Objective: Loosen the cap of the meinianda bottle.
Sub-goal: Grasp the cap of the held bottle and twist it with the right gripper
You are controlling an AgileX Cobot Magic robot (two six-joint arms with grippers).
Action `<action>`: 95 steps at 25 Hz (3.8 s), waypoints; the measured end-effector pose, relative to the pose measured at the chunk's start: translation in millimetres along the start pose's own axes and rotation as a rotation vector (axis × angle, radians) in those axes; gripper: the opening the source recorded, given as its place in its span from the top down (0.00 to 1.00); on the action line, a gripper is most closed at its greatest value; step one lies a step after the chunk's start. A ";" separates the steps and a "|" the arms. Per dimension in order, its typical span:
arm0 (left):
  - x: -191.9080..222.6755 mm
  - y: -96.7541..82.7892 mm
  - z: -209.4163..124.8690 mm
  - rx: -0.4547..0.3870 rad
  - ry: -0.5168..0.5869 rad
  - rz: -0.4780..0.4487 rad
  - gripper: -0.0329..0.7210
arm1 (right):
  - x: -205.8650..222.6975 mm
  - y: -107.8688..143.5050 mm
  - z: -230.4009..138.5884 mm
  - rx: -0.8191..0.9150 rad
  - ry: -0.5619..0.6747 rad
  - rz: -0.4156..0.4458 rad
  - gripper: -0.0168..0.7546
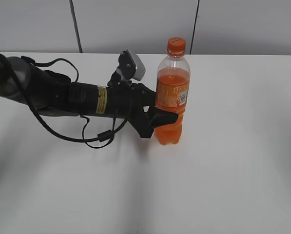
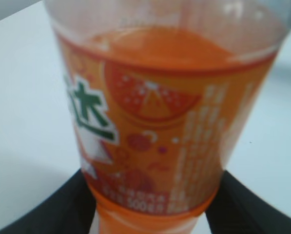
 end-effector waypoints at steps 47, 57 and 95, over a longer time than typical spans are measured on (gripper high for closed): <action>0.0 -0.3 0.3 0.000 -0.002 -0.002 0.42 | 129.2 190.7 169.4 -0.273 0.180 0.317 0.51; 0.0 -0.2 0.0 0.001 0.000 -0.001 0.42 | 137.3 195.1 165.5 -0.262 0.205 0.330 0.49; 0.1 -1.4 -0.9 0.010 0.006 -0.008 0.42 | 159.8 203.5 144.9 -0.608 0.226 0.411 0.63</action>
Point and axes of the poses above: a point on each arm's last joint axis where the gripper is mounted, x pointing out along that axis toward the gripper, y along the wrist's bending axis when the last joint is at zero, z = x × y, the point moved 10 cm from there along x, pointing out along that axis toward the gripper, and after that the axes turned 1 degree about x, right-handed, at the moved point
